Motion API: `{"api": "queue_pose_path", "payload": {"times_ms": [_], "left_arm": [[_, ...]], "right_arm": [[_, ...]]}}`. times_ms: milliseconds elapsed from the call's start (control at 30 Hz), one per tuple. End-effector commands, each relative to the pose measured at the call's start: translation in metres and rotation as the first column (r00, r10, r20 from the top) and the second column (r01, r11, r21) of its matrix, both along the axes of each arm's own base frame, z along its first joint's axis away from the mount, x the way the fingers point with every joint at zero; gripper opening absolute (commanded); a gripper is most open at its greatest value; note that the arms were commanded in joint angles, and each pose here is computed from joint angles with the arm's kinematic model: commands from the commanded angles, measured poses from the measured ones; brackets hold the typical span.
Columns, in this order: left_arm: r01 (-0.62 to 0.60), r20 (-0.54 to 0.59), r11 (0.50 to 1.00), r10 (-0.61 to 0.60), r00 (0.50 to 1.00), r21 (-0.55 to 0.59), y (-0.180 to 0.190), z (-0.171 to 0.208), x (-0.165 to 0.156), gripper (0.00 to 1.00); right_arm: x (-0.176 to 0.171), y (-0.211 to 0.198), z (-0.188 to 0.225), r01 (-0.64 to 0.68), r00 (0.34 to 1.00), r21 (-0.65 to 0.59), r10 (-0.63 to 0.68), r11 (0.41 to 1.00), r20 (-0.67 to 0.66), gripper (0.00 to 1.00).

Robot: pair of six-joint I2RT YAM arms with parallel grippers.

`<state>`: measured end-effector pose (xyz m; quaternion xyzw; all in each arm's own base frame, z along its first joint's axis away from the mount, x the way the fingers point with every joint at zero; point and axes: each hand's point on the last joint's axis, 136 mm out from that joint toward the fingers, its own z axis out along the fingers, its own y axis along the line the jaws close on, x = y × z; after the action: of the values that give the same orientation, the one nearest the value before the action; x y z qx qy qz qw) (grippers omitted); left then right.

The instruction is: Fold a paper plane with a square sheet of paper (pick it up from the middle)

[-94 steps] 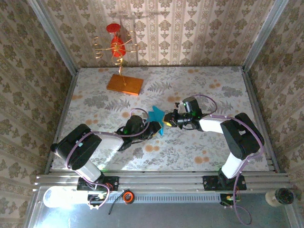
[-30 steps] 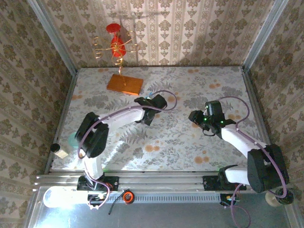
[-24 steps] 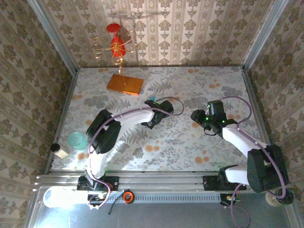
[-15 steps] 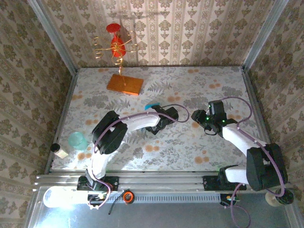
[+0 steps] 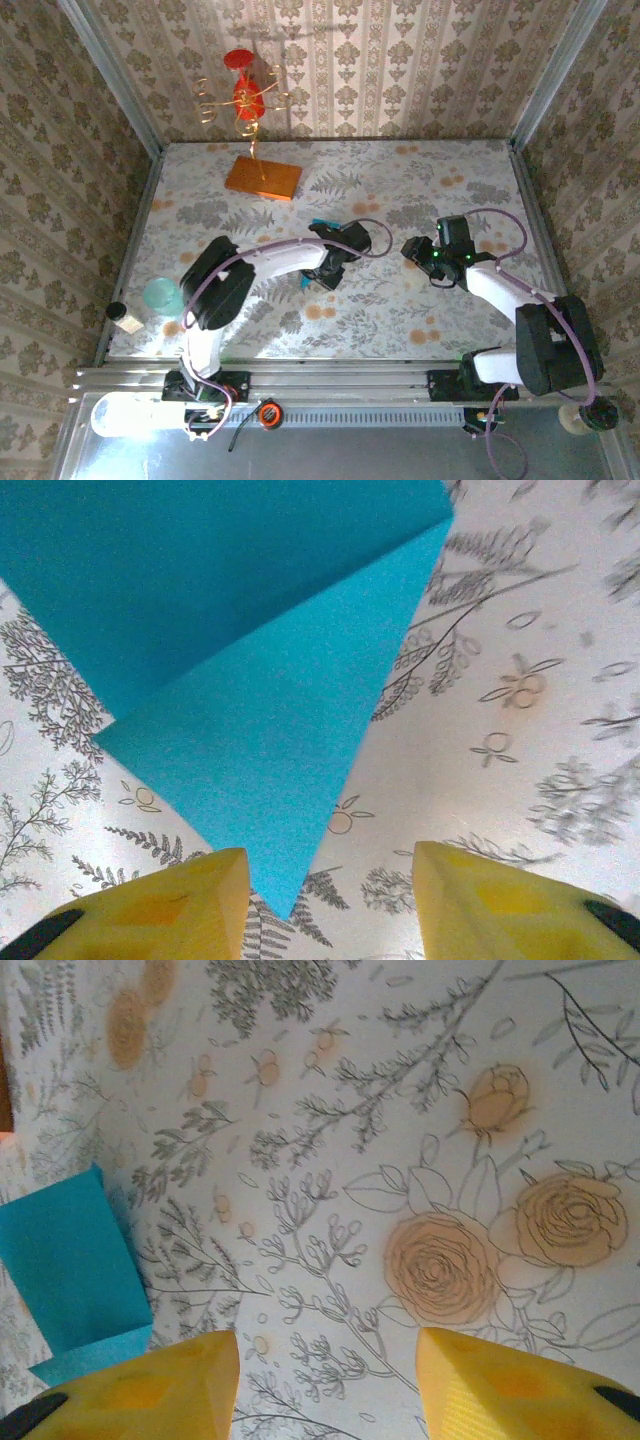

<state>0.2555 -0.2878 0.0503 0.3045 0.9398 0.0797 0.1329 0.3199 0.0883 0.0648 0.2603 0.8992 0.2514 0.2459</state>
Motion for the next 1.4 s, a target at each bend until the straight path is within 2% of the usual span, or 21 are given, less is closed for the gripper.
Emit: {"api": "queue_pose_path", "payload": {"times_ms": [0,133,300,467,667,867,1133,1367], "left_arm": [[-0.057,-0.010,0.980,0.056,0.998,-0.192,-0.016,0.025,0.004,0.48],[-0.137,-0.036,0.935,0.133,0.990,-0.327,-0.020,0.032,0.011,0.48],[-0.249,-0.102,0.858,0.228,0.968,-0.449,-0.027,0.026,0.021,0.48],[-0.334,-0.129,0.822,0.310,0.942,-0.461,-0.021,0.014,0.038,0.48],[-0.395,-0.147,0.809,0.369,0.918,-0.436,-0.010,-0.004,0.053,0.48],[-0.429,-0.152,0.801,0.404,0.902,-0.417,0.001,-0.018,0.064,0.48],[-0.490,-0.264,0.742,0.413,0.872,-0.457,0.003,-0.039,0.055,0.48],[-0.412,-0.341,0.744,0.259,0.904,-0.526,-0.029,-0.036,0.033,0.48]], "right_arm": [[0.004,-0.002,0.012,0.012,0.998,0.011,-0.013,1.000,0.057,0.53],[0.003,-0.004,0.020,0.008,0.995,-0.005,-0.007,1.000,0.104,0.55],[0.002,-0.007,0.020,0.013,0.997,-0.025,-0.011,1.000,0.081,0.57],[0.003,-0.002,0.015,0.004,0.998,-0.001,-0.004,1.000,0.060,0.56],[0.003,0.013,0.013,-0.071,0.997,0.054,0.070,0.996,0.028,0.57],[0.003,0.017,0.004,-0.083,0.997,0.068,0.083,0.994,0.002,0.59],[0.003,0.021,0.002,-0.093,0.996,0.078,0.094,0.993,-0.005,0.59],[0.003,0.032,0.003,-0.123,0.992,0.108,0.124,0.986,-0.004,0.59]]}}
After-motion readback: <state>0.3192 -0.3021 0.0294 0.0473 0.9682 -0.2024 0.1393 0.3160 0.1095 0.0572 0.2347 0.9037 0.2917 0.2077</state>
